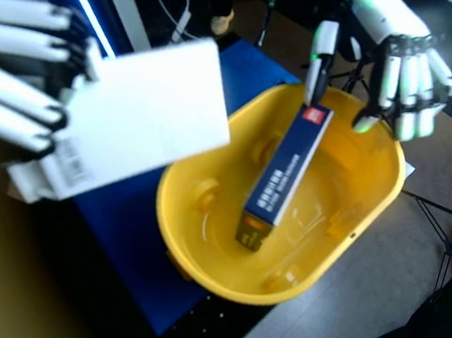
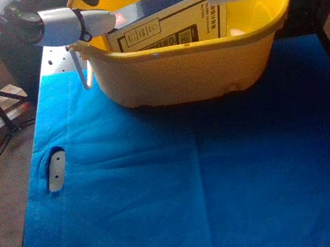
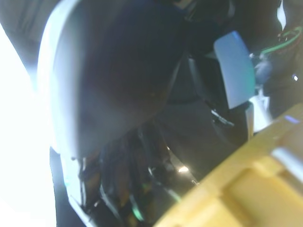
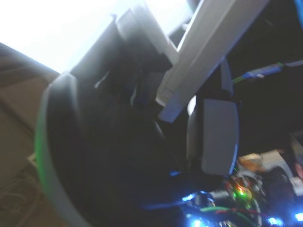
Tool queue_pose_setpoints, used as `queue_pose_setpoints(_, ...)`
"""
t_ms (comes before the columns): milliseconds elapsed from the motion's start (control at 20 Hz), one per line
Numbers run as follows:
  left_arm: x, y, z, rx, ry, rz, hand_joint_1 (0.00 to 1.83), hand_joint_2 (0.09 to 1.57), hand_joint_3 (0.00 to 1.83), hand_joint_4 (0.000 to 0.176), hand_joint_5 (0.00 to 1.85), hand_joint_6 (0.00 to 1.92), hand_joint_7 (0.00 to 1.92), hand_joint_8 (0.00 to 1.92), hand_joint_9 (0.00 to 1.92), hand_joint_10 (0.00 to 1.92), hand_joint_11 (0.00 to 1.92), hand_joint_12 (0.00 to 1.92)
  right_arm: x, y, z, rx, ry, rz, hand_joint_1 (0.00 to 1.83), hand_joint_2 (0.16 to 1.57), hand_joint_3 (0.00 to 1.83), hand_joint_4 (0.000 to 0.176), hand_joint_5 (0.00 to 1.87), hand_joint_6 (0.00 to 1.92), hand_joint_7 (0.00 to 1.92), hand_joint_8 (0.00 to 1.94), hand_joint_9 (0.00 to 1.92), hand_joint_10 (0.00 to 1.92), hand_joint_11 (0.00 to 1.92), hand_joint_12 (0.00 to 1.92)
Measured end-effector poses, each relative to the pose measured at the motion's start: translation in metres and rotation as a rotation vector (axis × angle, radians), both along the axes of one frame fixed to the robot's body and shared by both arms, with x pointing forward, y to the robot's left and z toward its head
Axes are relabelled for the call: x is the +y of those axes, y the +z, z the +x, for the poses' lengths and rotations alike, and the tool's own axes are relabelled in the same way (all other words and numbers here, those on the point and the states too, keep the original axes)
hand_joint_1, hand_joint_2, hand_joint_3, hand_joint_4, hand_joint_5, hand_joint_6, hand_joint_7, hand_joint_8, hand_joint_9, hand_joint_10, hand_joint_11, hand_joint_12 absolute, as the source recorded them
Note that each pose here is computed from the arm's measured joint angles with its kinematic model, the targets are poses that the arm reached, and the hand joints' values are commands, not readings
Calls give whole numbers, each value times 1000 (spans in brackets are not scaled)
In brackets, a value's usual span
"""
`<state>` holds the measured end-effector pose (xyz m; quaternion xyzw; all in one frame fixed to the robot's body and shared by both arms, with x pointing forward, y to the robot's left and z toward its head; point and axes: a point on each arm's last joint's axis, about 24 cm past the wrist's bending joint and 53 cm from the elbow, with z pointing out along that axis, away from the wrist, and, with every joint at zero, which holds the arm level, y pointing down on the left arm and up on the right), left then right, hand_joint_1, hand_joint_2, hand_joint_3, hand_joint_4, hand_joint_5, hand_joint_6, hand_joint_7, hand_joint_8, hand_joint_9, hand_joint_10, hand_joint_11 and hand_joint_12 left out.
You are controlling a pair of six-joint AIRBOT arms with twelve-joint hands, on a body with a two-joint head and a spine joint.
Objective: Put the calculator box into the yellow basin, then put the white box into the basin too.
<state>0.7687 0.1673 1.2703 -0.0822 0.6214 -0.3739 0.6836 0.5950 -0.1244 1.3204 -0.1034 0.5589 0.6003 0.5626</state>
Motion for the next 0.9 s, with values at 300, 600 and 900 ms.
queue_pose_setpoints(300,-2,-7,-15,-10,-10,-8,865,998,2,0,695,634,566,476,273,1121,3,1874,-2,11,23,-25,-29,33,1145,1194,373,0,532,1481,648,1941,1261,1921,1349,1921)
queue_pose_setpoints(600,-6,31,-30,-102,-38,55,739,1029,0,0,715,685,631,395,331,1003,97,1635,16,-5,56,11,-51,15,1145,1192,376,0,532,1481,649,1941,1261,1921,1350,1921)
queue_pose_setpoints(900,-25,75,-24,-187,-55,-3,662,1050,1,0,752,204,723,52,391,796,110,1623,36,-24,69,39,-47,-29,1365,1145,1,0,1059,853,854,1214,713,1445,557,1821)
